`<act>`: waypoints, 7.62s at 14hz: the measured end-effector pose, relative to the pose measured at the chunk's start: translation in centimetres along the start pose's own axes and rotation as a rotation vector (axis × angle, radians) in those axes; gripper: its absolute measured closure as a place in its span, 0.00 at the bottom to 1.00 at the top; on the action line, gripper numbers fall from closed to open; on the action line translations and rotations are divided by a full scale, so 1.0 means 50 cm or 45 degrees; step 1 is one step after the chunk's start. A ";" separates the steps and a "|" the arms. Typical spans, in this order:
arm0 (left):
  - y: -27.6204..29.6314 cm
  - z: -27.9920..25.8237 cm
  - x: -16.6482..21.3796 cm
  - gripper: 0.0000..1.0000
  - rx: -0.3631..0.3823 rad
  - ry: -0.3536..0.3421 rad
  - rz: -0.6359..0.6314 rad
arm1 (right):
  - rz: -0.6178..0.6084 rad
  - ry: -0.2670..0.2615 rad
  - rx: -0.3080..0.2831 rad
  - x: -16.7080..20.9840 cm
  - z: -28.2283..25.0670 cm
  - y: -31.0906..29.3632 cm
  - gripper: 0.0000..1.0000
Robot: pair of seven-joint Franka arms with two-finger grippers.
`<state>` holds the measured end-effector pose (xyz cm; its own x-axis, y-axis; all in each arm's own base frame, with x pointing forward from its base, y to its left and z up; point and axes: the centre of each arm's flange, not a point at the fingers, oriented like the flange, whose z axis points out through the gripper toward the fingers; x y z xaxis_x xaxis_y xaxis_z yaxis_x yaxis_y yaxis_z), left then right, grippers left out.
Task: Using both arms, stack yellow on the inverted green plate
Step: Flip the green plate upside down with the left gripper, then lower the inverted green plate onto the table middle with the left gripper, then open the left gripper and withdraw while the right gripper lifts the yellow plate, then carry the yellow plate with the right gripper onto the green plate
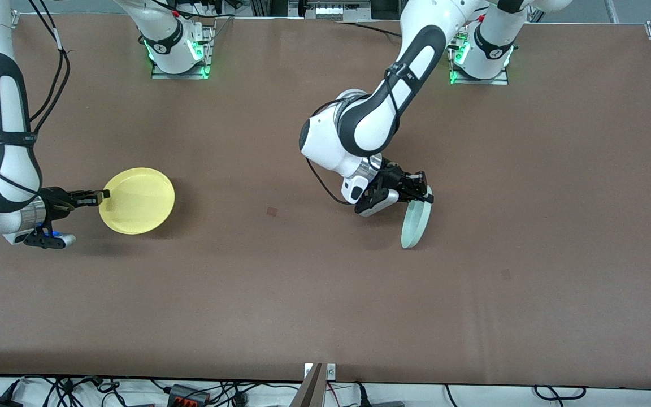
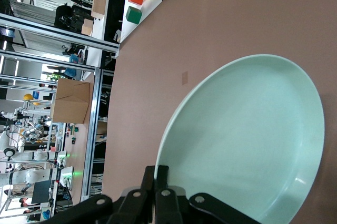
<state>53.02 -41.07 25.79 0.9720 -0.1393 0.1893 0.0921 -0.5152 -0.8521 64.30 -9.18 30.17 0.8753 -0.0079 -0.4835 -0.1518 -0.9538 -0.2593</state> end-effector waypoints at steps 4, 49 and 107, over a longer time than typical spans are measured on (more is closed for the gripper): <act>0.042 -0.010 -0.034 0.97 0.048 0.025 -0.076 | 0.020 0.001 0.064 0.003 0.005 0.018 0.97; 0.145 -0.056 0.058 0.00 -1.145 -0.678 -0.718 | 0.030 -0.026 0.082 -0.007 0.003 0.043 0.97; -0.905 0.333 0.071 0.00 -1.361 -0.160 0.125 | 0.356 0.181 0.289 -0.045 0.556 -0.953 0.97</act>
<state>55.92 -4.20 56.91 0.9857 -0.1636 0.0399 -0.1645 -0.9862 0.0181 56.80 44.64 20.38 0.8383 -0.3150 -0.4449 -0.4774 -0.8181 -0.3204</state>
